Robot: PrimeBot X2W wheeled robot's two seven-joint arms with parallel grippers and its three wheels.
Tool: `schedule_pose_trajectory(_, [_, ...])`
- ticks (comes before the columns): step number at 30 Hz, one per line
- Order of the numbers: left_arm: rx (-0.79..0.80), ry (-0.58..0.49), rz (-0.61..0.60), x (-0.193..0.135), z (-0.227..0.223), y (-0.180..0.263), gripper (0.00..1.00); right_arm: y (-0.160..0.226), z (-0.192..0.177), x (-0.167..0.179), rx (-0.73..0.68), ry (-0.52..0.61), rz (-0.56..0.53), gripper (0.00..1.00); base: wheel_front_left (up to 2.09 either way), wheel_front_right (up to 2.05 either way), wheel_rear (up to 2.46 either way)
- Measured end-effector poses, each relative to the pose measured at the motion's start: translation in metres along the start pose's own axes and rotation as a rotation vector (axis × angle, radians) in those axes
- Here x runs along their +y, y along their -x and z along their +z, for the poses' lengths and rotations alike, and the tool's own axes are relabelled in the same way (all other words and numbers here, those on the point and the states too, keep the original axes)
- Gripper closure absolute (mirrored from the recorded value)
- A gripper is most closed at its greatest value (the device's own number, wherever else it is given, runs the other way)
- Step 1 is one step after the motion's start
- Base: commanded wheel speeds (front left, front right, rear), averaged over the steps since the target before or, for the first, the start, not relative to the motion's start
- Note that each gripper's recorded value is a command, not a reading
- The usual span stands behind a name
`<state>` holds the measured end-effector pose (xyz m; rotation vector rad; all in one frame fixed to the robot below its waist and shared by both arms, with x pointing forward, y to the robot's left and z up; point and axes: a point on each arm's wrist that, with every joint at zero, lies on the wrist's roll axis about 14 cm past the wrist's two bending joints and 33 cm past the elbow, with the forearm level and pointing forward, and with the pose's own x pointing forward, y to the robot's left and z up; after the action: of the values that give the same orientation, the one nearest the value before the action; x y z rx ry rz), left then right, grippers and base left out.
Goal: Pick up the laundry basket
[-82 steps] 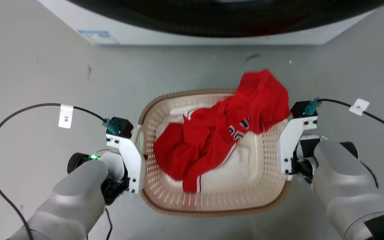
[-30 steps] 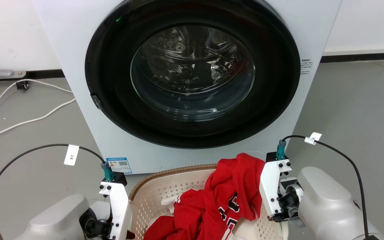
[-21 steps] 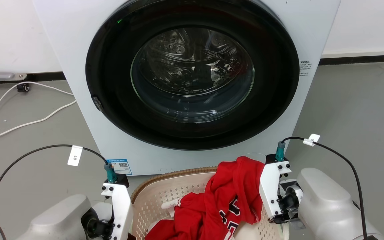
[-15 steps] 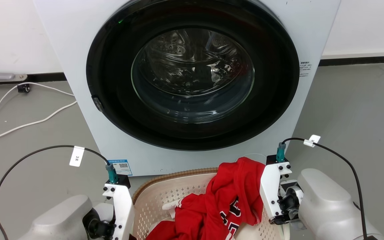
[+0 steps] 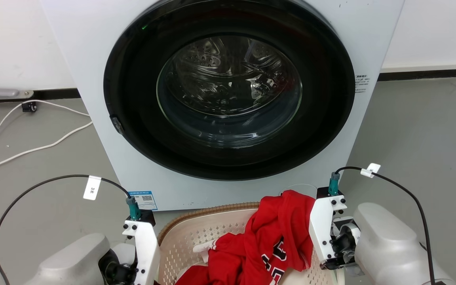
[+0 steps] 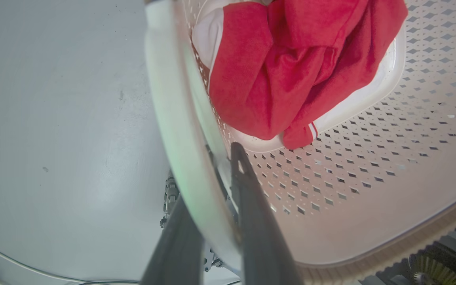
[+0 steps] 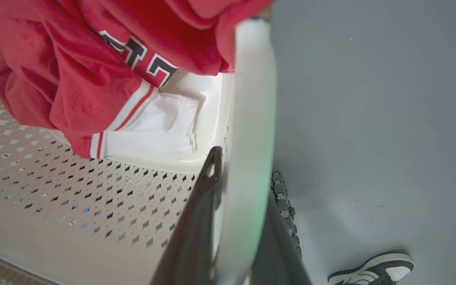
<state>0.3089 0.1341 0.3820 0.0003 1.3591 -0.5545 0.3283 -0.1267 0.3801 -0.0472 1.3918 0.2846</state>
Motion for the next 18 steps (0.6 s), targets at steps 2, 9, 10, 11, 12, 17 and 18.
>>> schedule_pose_trajectory(2, [0.001,0.001,0.000,-0.0001,-0.0007,-0.0002,1.00,0.0000,-0.0002,0.0003,0.000,0.000,0.001,1.00,0.00,0.00,0.00])
schedule_pose_trajectory(9, [-0.002,0.009,-0.002,0.0007,-0.0003,-0.0005,1.00,-0.0008,-0.0006,0.0012,0.003,-0.003,0.007,1.00,0.00,0.00,0.00])
schedule_pose_trajectory(10, [-0.002,0.012,-0.005,0.0004,-0.0002,-0.0006,1.00,-0.0010,-0.0007,0.0012,0.004,-0.003,0.007,1.00,0.00,0.00,0.00])
schedule_pose_trajectory(11, [-0.001,0.012,-0.004,0.0006,-0.0002,-0.0006,1.00,-0.0012,-0.0010,0.0011,0.005,-0.003,0.007,1.00,0.00,0.00,0.00])
schedule_pose_trajectory(12, [-0.001,0.011,-0.004,0.0005,-0.0002,-0.0005,1.00,-0.0013,-0.0010,0.0012,0.005,-0.003,0.008,1.00,0.00,0.00,0.00])
schedule_pose_trajectory(17, [0.002,0.011,-0.004,0.0011,-0.0003,-0.0005,1.00,-0.0019,-0.0014,0.0017,0.006,-0.007,0.012,1.00,0.00,0.00,0.00])
schedule_pose_trajectory(18, [0.002,0.012,-0.003,0.0014,-0.0004,-0.0005,1.00,-0.0020,-0.0013,0.0020,0.006,-0.009,0.014,1.00,0.00,0.00,0.00])
